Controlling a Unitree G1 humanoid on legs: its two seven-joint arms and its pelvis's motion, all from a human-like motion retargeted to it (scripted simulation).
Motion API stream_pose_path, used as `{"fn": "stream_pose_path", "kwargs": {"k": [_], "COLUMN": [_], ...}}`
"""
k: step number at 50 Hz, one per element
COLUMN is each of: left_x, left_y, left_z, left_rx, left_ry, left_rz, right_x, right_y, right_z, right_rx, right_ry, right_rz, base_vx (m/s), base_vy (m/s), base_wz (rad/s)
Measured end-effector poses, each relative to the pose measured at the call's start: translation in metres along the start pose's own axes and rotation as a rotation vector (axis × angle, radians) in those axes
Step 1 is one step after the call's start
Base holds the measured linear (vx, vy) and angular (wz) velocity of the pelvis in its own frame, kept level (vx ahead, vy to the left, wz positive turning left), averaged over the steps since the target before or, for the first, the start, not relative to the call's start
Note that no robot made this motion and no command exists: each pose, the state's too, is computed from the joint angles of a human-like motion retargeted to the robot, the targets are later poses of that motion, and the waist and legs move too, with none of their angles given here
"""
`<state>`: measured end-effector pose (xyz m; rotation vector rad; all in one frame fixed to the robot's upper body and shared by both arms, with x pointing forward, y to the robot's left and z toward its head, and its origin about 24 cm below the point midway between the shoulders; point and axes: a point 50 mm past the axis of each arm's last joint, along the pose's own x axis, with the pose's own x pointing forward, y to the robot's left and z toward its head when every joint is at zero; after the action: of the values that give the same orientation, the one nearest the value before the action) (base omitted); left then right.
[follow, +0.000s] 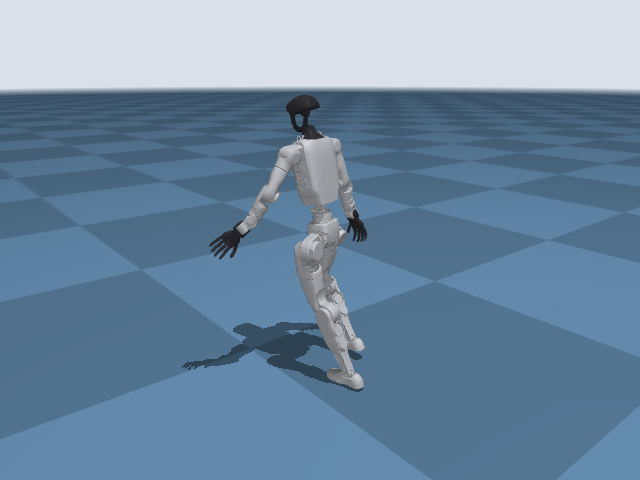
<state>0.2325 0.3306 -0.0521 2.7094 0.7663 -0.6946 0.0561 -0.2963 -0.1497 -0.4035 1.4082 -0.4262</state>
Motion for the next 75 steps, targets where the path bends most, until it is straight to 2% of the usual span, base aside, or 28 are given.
{"fn": "stream_pose_path", "kwargs": {"k": [4,8,11,14,17,20,24,27,30,33,35,38,41,44,47,49,52,56,61,65,70,75], "left_x": [-0.009,-0.086,-0.154,-0.194,-0.181,-0.124,-0.039,-0.008,-0.016,-0.061,-0.1,-0.145,-0.168,-0.168,-0.161,-0.155,-0.144,-0.13,-0.128,-0.152,-0.205,-0.256], "left_y": [0.168,0.294,0.343,0.349,0.324,0.286,0.203,0.11,-0.003,-0.112,-0.171,-0.229,-0.258,-0.266,-0.26,-0.249,-0.228,-0.205,-0.201,-0.221,-0.24,-0.221], "left_z": [-0.068,-0.136,-0.187,-0.229,-0.242,-0.206,-0.103,-0.023,0.044,0.079,0.081,0.065,0.043,0.023,0.023,0.037,0.062,0.077,0.078,0.087,0.121,0.18], "left_rx": [-0.147,-0.257,-0.216,-0.208,-0.24,-0.288,-0.3,-0.267,-0.256,-0.195,-0.16,-0.155,-0.132,-0.126,-0.173,-0.213,-0.225,-0.196,-0.283,-0.373,-0.292,-0.153], "left_ry": [0.164,0.234,0.372,0.57,0.634,0.49,0.199,0.036,-0.121,-0.246,-0.275,-0.244,-0.22,-0.162,-0.115,-0.141,-0.247,-0.361,-0.341,-0.299,-0.421,-0.746], "left_rz": [0.565,1.091,1.38,1.476,1.392,1.192,0.724,0.3,-0.13,-0.515,-0.725,-0.911,-0.977,-0.982,-0.974,-0.952,-0.858,-0.672,-0.619,-0.751,-0.938,-0.977], "right_x": [-0.029,-0.108,-0.164,-0.179,-0.142,-0.08,-0.008,0.003,-0.041,-0.134,-0.211,-0.321,-0.406,-0.464,-0.487,-0.479,-0.43,-0.316,-0.14,-0.036,-0.011,-0.029], "right_y": [-0.053,-0.091,-0.107,-0.12,-0.126,-0.112,-0.07,-0.051,-0.048,-0.058,-0.073,-0.111,-0.149,-0.185,-0.205,-0.206,-0.199,-0.183,-0.135,-0.055,0.021,0.05], "right_z": [-0.171,-0.291,-0.34,-0.349,-0.32,-0.254,-0.106,0.041,0.194,0.315,0.369,0.408,0.408,0.388,0.361,0.346,0.321,0.279,0.195,0.085,-0.049,-0.122], "right_rx": [0.093,0.137,0.191,0.283,0.385,0.537,0.693,0.5,0.124,-0.176,-0.302,-0.317,-0.196,0.085,0.367,0.432,0.375,0.258,0.237,0.09,-0.026,-0.092], "right_ry": [0.449,0.802,0.987,1.036,0.892,0.661,0.307,-0.014,-0.45,-0.903,-1.162,-1.468,-1.713,-1.923,-2.105,-2.188,-2.22,-2.0,-1.307,-0.651,-0.061,0.205], "right_rz": [-0.031,-0.017,-0.044,-0.126,-0.244,-0.292,-0.142,-0.005,-0.025,-0.195,-0.358,-0.599,-0.738,-0.757,-0.655,-0.595,-0.552,-0.424,-0.153,0.111,0.325,0.384], "base_vx": [1.17,1.19,1.1,0.99,0.82,0.77,0.76,0.75,0.8,0.84,0.86,0.86,0.8,0.66,0.62,0.59,0.57,0.56,0.51,0.49,0.43,0.34], "base_vy": [-0.39,-0.59,-0.63,-0.58,-0.41,-0.24,-0.12,-0.02,0.07,0.14,0.18,0.21,0.21,0.14,0.15,0.16,0.07,-0.08,-0.24,-0.37,-0.38,-0.33], "base_wz": [2.28,0.95,0.01,-0.57,-0.45,-0.4,-0.81,-1.74,-1.73,-0.58,0.41,1.29,1.51,1.4,1.72,2.47,3.6,4.26,3.84,2.56,1.41,2.41]}}
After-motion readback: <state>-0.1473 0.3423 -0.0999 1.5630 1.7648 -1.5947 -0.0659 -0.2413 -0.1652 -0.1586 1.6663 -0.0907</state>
